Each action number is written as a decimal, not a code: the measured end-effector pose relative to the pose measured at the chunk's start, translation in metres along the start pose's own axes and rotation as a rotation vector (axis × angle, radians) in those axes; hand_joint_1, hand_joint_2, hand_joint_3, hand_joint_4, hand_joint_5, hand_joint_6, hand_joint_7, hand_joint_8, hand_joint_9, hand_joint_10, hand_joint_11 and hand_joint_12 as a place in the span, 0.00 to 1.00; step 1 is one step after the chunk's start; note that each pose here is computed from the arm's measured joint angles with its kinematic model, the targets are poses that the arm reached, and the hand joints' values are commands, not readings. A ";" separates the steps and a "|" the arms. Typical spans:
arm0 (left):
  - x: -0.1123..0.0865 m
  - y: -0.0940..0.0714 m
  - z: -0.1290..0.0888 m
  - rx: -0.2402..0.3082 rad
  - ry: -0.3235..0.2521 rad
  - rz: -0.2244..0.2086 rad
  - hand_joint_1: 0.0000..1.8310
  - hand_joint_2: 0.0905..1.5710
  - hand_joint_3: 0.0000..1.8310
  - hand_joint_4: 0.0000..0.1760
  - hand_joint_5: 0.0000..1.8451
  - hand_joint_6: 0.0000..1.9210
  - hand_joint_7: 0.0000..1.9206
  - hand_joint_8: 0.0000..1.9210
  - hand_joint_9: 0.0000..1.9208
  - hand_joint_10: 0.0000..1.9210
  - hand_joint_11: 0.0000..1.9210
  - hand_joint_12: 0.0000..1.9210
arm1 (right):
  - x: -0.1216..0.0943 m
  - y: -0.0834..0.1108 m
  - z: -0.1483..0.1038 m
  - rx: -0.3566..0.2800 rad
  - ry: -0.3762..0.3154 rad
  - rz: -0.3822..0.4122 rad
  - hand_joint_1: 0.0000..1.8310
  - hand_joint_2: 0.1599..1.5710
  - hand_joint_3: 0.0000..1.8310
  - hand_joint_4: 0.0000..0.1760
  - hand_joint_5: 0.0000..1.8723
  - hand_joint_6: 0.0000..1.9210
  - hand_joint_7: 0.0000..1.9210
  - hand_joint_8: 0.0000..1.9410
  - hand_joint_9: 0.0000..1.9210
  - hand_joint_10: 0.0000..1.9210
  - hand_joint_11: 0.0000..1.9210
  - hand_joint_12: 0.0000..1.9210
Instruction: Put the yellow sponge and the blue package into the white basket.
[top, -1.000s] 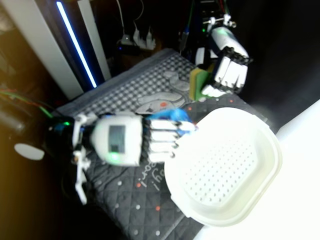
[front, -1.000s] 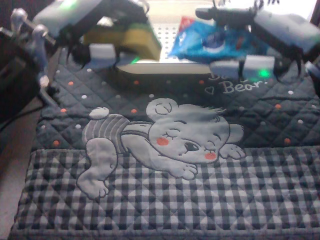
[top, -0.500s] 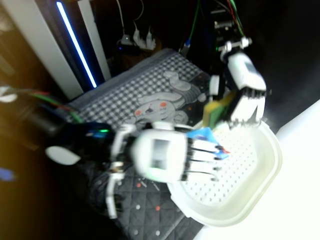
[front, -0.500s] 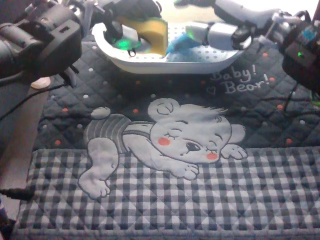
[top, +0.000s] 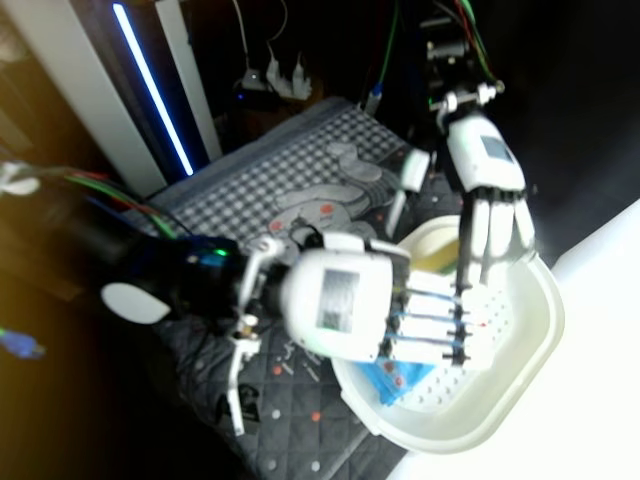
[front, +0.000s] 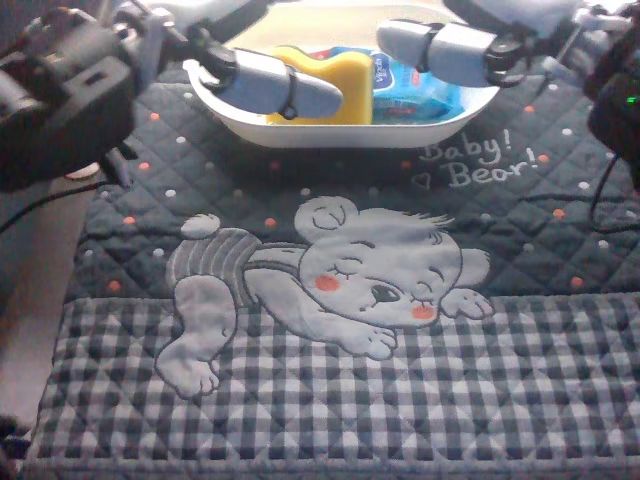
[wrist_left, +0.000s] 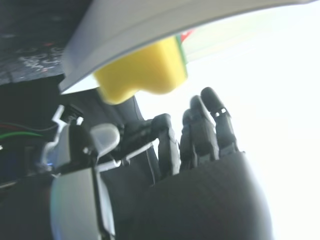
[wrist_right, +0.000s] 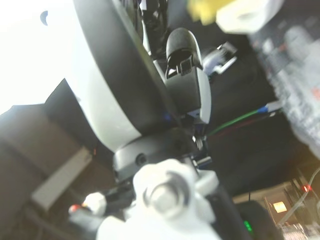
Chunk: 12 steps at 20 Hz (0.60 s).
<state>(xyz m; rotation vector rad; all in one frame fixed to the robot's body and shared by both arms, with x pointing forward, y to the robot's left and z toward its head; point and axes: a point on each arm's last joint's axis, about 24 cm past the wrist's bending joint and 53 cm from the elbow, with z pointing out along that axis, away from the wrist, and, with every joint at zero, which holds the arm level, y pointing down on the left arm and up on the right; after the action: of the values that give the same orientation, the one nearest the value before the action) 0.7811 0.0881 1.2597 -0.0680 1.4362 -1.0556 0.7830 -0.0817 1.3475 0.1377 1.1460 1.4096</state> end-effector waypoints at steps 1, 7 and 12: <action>-0.008 -0.002 -0.012 0.025 -0.025 0.002 0.39 0.57 0.00 0.92 0.05 0.00 0.03 0.00 0.02 0.00 0.00 0.37 | 0.000 0.004 -0.007 -0.006 0.021 -0.019 0.19 0.92 0.00 0.00 0.21 0.04 0.18 0.00 0.07 0.05 0.00 0.12; 0.011 0.001 -0.107 0.058 0.008 -0.016 0.39 0.56 0.00 1.00 0.05 0.00 0.00 0.00 0.02 0.01 0.06 0.06 | 0.012 -0.008 -0.096 0.003 0.057 0.032 0.32 0.55 0.00 0.95 0.09 0.00 0.09 0.00 0.07 0.02 0.00 0.27; -0.001 -0.003 -0.170 0.077 -0.066 -0.059 0.39 0.55 0.00 1.00 0.03 0.00 0.00 0.00 0.00 0.00 0.02 0.05 | 0.004 0.005 -0.181 -0.032 0.000 0.117 0.41 0.55 0.00 1.00 0.08 0.01 0.11 0.00 0.07 0.00 0.00 0.18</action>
<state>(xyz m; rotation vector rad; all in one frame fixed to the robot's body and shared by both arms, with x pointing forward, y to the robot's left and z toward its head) 0.6411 0.1794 1.2260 -0.0889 1.3393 -1.1458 0.6555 -0.1740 1.2588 0.1846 1.1299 1.5301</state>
